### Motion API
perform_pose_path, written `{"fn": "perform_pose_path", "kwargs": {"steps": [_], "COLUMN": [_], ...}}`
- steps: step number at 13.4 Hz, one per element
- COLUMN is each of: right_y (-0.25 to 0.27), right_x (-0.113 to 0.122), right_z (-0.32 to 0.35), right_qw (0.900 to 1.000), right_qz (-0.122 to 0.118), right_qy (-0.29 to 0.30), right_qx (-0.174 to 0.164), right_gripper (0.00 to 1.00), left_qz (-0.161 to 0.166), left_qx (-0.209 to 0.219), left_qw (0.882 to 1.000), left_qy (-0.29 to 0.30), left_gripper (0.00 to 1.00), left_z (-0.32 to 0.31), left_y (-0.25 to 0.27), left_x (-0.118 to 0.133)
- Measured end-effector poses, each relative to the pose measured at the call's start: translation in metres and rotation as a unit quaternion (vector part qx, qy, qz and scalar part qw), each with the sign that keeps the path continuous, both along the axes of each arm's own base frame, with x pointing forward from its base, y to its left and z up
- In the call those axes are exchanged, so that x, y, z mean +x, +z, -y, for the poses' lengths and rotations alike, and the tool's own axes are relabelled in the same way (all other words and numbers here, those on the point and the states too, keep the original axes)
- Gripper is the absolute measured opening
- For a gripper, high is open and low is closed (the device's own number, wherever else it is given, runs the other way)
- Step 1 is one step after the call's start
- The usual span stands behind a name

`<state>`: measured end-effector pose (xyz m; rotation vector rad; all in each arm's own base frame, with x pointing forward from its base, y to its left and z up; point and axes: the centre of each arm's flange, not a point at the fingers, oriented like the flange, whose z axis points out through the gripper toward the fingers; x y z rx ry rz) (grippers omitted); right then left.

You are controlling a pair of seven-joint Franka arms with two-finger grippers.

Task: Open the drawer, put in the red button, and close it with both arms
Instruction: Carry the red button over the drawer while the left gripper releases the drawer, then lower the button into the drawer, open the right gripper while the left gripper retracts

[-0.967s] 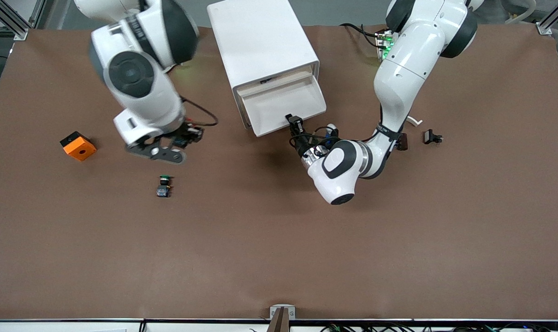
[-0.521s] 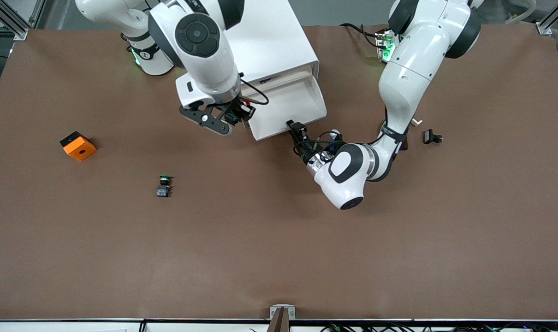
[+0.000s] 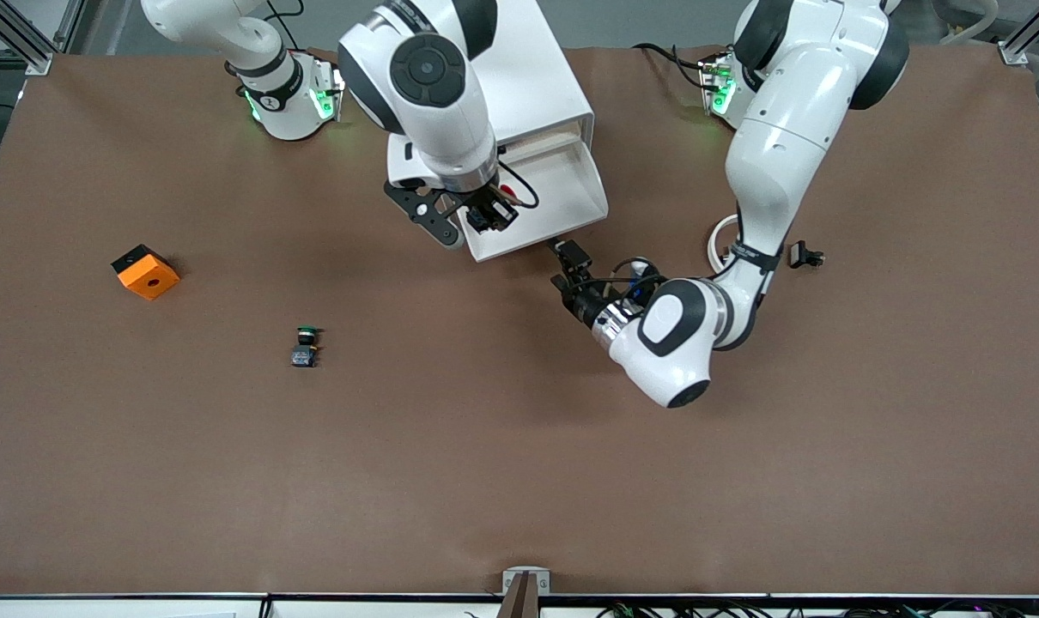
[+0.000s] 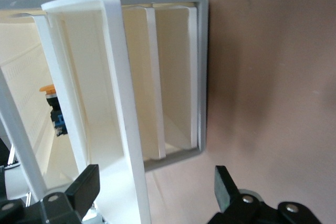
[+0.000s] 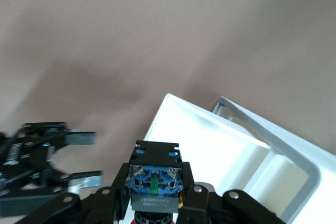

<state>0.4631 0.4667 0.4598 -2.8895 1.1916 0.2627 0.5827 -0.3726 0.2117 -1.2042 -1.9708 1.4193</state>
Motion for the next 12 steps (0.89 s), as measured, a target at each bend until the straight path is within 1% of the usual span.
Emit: {"fn": "perform_pose_path", "kwargs": {"steps": [2,3,5,9,10,12], "right_y": [-0.016,-0.024,-0.039,-0.079,-0.091,-0.112], "right_x": [-0.002,-0.003,-0.013,-0.044,-0.048,-0.049], "right_z": [-0.006,-0.008,-0.016,-0.049,-0.055,-0.058], "right_qw": [1.0,0.999,0.998,0.996,0.995,0.995], "right_qz": [-0.02,-0.027,-0.032,-0.027,-0.028,-0.033], "right_qy": [-0.016,-0.031,-0.058,-0.09,-0.091,-0.092], "right_qx": [0.006,0.009,0.006,0.0,-0.004,-0.013], "right_gripper": [0.41,0.41,0.41,0.41,0.41,0.41], "left_qz": [0.033,0.049,0.071,0.092,0.094,0.097], "left_qx": [-0.007,-0.006,-0.002,-0.004,-0.004,-0.001], "left_qw": [0.999,0.999,0.997,0.996,0.995,0.995], "left_qy": [0.004,0.0,-0.012,-0.016,-0.016,-0.018], "left_gripper": [1.0,1.0,1.0,1.0,1.0,1.0], "left_z": [-0.024,-0.035,-0.049,-0.067,-0.069,-0.071], "left_y": [0.01,0.012,0.012,0.009,0.008,0.009], "left_x": [0.017,0.023,0.029,0.037,0.038,0.039]}}
